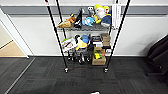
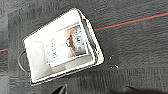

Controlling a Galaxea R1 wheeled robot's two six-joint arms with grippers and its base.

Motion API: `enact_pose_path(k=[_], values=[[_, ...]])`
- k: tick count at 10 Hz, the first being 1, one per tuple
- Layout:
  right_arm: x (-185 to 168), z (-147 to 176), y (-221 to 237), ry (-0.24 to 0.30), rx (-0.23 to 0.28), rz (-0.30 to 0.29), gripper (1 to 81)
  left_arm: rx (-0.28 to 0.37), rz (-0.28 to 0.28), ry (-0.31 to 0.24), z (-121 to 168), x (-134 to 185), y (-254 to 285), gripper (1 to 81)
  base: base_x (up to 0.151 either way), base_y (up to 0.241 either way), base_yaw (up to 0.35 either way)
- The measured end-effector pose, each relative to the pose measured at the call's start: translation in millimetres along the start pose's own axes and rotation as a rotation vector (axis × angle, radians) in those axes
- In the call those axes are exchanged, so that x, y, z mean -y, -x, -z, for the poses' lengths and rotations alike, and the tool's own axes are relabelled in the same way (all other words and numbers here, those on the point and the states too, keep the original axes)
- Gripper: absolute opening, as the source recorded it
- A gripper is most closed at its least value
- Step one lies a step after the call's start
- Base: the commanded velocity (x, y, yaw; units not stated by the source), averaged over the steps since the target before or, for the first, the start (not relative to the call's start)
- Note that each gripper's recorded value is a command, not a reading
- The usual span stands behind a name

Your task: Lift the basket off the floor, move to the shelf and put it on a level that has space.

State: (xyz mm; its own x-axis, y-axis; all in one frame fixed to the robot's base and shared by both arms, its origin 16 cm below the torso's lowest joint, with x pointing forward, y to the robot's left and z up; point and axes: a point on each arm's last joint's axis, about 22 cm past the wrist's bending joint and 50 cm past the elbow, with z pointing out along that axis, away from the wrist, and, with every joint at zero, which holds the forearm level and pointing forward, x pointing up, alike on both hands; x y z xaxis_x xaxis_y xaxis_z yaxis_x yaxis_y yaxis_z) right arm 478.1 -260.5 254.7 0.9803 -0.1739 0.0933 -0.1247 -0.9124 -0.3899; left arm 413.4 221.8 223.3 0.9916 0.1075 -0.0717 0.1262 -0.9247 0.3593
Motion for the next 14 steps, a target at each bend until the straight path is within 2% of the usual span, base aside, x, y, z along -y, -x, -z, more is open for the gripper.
enact_pose_path(k=[2,4,5,7,8,9,11,14], values=[[8.1,-9.4,-26.8,-0.003,0.004,0.035,81.1,-0.038,0.015,-0.010,-10.3,1.8,-25.1,81.1,0.000,0.000,0.000],[-0.9,-16.2,-46.8,0.017,-0.008,0.052,81.1,-0.061,0.041,0.012,-24.9,-10.2,-40.0,81.1,0.000,0.000,0.000],[-6.2,-21.1,-51.9,0.027,-0.014,0.056,81.1,-0.074,0.051,0.009,-29.5,-6.4,-47.6,81.1,0.000,0.000,0.000],[-14.6,-30.4,-65.5,0.040,-0.039,0.063,81.1,-0.114,0.050,-0.003,-36.7,0.3,-71.4,81.1,0.000,0.000,0.000],[-16.2,-35.1,-71.6,0.039,-0.051,0.068,81.1,-0.127,0.040,0.011,-44.3,-10.5,-80.5,81.1,0.000,0.000,0.000],[-17.4,-39.6,-77.4,0.040,-0.059,0.071,81.1,-0.124,0.033,0.026,-53.5,-21.4,-81.0,81.1,0.000,0.000,0.000],[-23.3,-60.1,-82.5,0.040,-0.056,0.070,81.1,-0.102,0.044,0.019,-76.6,-8.7,-75.2,81.1,0.000,0.000,0.000],[-27.1,-114.7,-60.9,0.026,-0.003,0.058,81.1,-0.065,0.059,0.014,-121.0,7.9,-69.3,81.1,0.000,0.000,0.000]])
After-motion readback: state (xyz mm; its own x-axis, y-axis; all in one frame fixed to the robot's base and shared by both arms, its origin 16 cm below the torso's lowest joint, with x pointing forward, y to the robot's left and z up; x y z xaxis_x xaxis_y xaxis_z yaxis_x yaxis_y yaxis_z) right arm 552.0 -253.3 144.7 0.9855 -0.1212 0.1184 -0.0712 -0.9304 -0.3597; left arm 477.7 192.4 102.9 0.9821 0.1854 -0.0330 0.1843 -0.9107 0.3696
